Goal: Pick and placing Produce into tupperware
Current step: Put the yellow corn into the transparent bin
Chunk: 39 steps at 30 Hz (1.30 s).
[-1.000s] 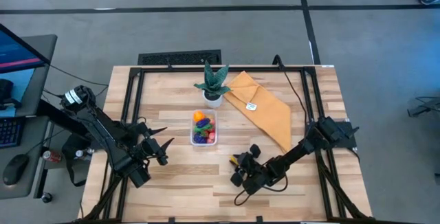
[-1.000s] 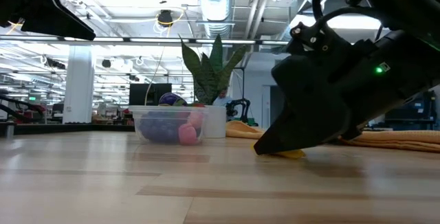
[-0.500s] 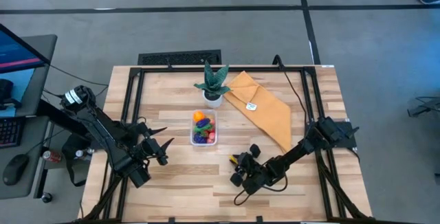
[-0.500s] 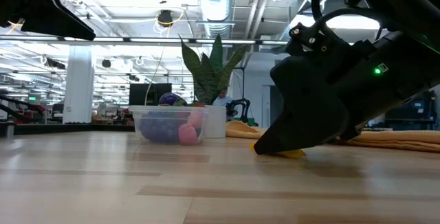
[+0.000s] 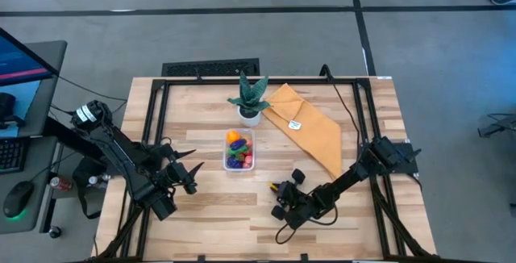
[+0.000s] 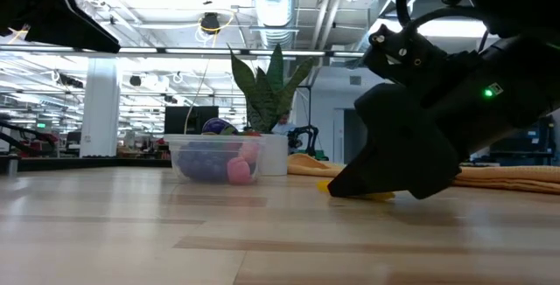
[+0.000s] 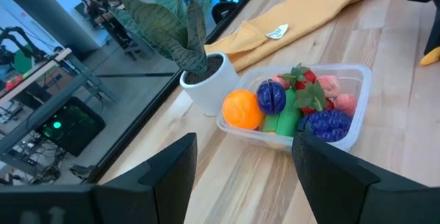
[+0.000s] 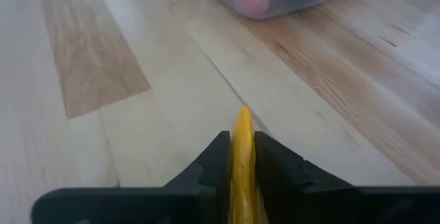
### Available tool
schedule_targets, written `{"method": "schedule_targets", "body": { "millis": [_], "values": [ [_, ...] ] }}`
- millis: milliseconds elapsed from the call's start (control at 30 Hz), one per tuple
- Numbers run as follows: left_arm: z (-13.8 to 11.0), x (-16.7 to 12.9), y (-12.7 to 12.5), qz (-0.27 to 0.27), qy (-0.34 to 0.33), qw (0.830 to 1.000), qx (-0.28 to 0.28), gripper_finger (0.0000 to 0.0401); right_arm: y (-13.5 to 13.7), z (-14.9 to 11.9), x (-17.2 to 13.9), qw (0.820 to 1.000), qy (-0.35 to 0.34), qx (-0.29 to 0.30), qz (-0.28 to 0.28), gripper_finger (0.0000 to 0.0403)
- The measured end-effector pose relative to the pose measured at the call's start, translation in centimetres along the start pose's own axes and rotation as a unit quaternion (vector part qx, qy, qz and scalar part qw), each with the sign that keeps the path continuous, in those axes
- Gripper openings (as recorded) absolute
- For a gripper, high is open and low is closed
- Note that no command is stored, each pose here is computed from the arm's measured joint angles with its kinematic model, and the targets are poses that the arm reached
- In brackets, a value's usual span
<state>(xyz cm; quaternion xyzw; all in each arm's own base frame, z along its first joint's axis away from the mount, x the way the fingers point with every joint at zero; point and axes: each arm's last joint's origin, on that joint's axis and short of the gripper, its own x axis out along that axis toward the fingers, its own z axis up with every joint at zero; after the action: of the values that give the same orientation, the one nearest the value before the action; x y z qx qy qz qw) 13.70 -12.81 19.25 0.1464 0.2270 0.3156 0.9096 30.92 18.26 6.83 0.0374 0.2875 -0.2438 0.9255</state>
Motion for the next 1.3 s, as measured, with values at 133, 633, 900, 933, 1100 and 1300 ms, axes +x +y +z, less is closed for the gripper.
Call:
{"method": "schedule_targets", "body": {
  "millis": [133,633,900,933,1100,1300],
  "values": [
    [0.0,0.0,0.0,0.000,0.001,1.000,0.000,0.0228,-0.1,0.1,0.0,1.000,-0.001,-0.015,-0.002,0.0044],
    [0.0,0.0,0.0,0.000,0.001,1.000,-0.004,0.0228,-0.9,4.6,-2.2,0.997,-0.041,-0.061,0.005,0.0034],
    [0.0,0.0,0.0,-0.001,0.000,1.000,-0.005,0.0228,-2.9,9.0,-2.9,0.992,-0.073,-0.103,-0.009,0.0035],
    [0.0,0.0,0.0,-0.001,0.000,1.000,-0.005,0.0228,-3.2,9.5,-2.7,0.991,-0.076,-0.106,-0.013,0.0035],
    [0.0,0.0,0.0,-0.001,0.000,1.000,-0.005,0.0228,-4.3,11.1,-1.6,0.988,-0.089,-0.122,-0.014,0.0035],
    [0.0,0.0,0.0,-0.001,0.000,1.000,-0.005,0.0228,-5.4,12.4,0.0,0.990,-0.089,-0.106,0.022,0.0035]
  ]
}}
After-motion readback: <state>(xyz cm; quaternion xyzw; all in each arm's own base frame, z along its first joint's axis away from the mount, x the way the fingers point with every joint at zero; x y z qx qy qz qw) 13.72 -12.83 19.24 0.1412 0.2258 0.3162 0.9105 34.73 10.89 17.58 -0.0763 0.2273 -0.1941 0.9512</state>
